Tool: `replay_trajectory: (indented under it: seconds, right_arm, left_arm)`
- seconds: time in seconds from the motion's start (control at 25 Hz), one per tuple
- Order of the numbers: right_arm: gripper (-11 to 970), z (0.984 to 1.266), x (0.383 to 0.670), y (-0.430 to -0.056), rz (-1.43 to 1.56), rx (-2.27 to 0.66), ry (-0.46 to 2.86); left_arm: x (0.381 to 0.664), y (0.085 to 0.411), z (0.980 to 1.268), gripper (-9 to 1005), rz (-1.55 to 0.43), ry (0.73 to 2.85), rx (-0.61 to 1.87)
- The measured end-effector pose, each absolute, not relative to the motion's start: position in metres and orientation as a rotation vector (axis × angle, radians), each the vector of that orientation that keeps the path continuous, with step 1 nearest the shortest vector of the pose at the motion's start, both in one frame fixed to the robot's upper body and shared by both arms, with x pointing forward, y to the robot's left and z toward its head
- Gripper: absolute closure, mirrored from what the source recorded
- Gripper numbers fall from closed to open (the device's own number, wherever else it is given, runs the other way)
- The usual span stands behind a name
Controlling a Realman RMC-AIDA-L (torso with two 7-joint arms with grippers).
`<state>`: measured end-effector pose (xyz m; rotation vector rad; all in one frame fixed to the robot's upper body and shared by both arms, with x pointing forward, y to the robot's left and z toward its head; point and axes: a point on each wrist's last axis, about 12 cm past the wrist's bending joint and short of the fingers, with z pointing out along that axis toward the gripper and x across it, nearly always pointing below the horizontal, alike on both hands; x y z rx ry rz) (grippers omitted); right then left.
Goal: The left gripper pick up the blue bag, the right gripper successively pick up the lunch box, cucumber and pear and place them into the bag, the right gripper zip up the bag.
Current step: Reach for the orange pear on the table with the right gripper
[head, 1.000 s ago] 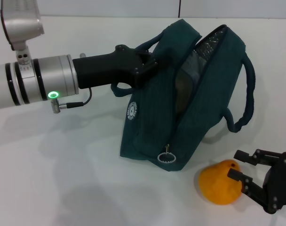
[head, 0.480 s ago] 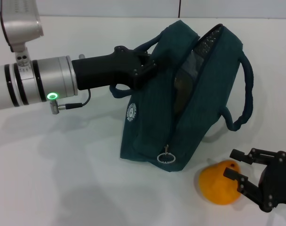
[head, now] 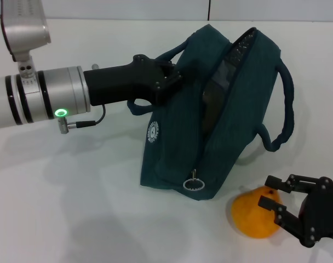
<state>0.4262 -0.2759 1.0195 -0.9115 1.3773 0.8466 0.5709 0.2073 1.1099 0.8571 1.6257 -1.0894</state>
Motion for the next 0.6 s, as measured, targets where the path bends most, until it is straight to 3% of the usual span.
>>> replay_trajectory:
  seconds: [0.48, 0.6]
  right_arm:
    - [672, 1.0176, 0.4303, -0.2763, 0.826, -0.91, 1.401]
    - [757, 1.0177, 0.4318, -0.2763, 0.824, -0.91, 1.405]
  left_arm:
    - [0.5707, 0.2075, 1.1096, 955, -1.089, 1.627, 0.857]
    - [0.571, 0.2072, 1.1099, 955, -1.089, 1.625, 0.858]
